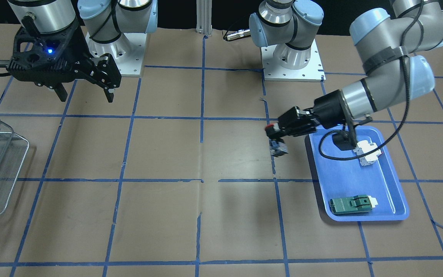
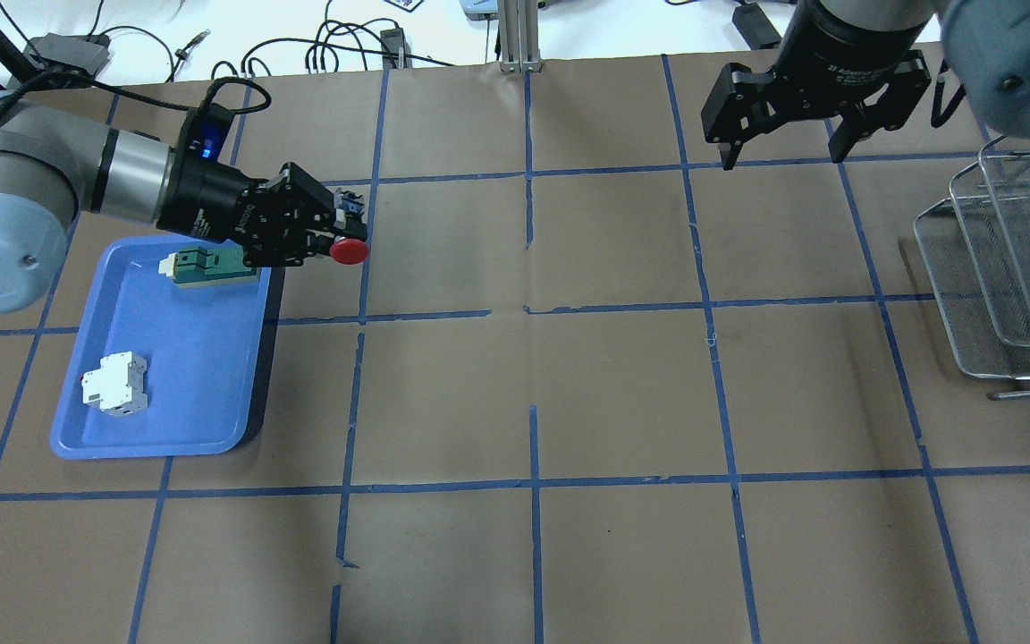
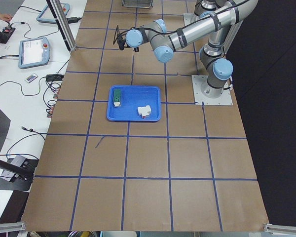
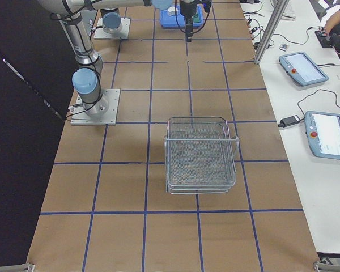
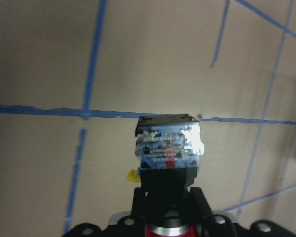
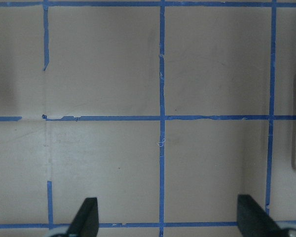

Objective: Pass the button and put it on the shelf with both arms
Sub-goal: 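Lift the push button with the left gripper and carry it toward table center, then move the right gripper to the button held by the left gripper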

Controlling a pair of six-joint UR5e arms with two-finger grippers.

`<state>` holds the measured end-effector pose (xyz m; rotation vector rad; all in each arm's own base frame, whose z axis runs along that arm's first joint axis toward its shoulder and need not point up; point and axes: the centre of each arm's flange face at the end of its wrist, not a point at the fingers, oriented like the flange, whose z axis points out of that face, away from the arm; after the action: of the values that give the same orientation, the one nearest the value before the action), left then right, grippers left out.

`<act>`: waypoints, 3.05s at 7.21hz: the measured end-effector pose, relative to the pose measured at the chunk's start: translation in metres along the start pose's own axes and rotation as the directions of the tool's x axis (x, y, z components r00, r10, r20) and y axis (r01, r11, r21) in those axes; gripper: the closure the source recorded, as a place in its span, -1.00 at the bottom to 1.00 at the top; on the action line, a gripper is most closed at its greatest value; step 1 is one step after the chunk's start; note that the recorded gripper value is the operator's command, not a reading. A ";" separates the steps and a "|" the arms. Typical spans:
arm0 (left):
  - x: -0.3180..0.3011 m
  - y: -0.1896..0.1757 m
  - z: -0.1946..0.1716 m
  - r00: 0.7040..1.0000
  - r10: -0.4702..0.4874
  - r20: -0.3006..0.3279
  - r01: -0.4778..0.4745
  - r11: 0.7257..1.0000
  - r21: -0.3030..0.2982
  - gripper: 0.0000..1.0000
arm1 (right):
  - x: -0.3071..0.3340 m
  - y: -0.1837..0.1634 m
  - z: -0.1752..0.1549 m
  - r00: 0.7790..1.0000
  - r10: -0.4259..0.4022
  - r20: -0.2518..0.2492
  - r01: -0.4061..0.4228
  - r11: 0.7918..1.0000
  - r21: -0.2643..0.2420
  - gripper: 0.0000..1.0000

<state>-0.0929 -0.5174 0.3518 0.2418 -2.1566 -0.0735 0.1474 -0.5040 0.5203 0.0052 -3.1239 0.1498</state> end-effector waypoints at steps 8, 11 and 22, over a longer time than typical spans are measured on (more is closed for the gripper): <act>0.078 0.071 0.106 0.813 -0.013 -0.582 -0.073 0.990 -0.124 1.00 | 0.041 -0.023 0.004 0.692 0.384 0.611 -0.279 0.923 -0.264 -1.00; 0.085 0.078 0.116 0.814 -0.029 -0.580 -0.076 0.985 -0.156 1.00 | 0.025 -0.024 0.006 0.604 0.465 0.647 -0.305 0.885 -0.351 -1.00; 0.090 0.079 0.113 0.817 -0.022 -0.577 -0.082 0.985 -0.153 1.00 | -0.084 0.000 0.046 0.687 0.457 0.565 -0.254 0.880 -0.402 -0.59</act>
<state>-0.2467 -0.4622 0.3725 0.1075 -1.5310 -0.1475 0.2306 -0.5083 0.4737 -0.7335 -3.7537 -0.4234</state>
